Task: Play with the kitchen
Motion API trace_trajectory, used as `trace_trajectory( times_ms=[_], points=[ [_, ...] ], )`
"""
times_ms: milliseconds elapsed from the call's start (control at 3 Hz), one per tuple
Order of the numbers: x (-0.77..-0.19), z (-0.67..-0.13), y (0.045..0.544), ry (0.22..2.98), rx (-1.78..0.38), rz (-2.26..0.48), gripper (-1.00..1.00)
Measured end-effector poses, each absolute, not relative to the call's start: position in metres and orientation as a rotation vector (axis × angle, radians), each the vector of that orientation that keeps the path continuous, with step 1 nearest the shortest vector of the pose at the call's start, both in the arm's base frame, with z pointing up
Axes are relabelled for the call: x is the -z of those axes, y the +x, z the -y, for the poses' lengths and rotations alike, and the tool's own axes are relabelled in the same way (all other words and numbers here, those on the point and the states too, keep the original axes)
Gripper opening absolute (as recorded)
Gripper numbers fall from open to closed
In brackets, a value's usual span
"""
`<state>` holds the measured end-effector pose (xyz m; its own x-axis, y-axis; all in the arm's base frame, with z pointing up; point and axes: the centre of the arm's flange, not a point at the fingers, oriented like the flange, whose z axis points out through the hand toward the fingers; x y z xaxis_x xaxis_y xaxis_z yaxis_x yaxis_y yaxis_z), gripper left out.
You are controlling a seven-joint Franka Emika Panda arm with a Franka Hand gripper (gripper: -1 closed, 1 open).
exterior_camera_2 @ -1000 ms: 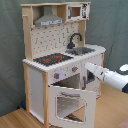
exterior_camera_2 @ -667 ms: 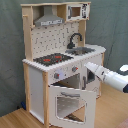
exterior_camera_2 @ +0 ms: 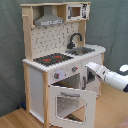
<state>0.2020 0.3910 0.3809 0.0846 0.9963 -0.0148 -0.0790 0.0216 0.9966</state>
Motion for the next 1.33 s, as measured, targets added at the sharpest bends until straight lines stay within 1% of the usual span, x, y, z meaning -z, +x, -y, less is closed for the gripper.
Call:
trace_trajectory(
  times_ms=[667,1333],
  points=[
    [-0.363,-0.378,0.223,1.247,-1.263,-1.066,1.0],
    [-0.353,-0.364,0.256,1.369,-1.329,-1.024,1.0]
  ],
)
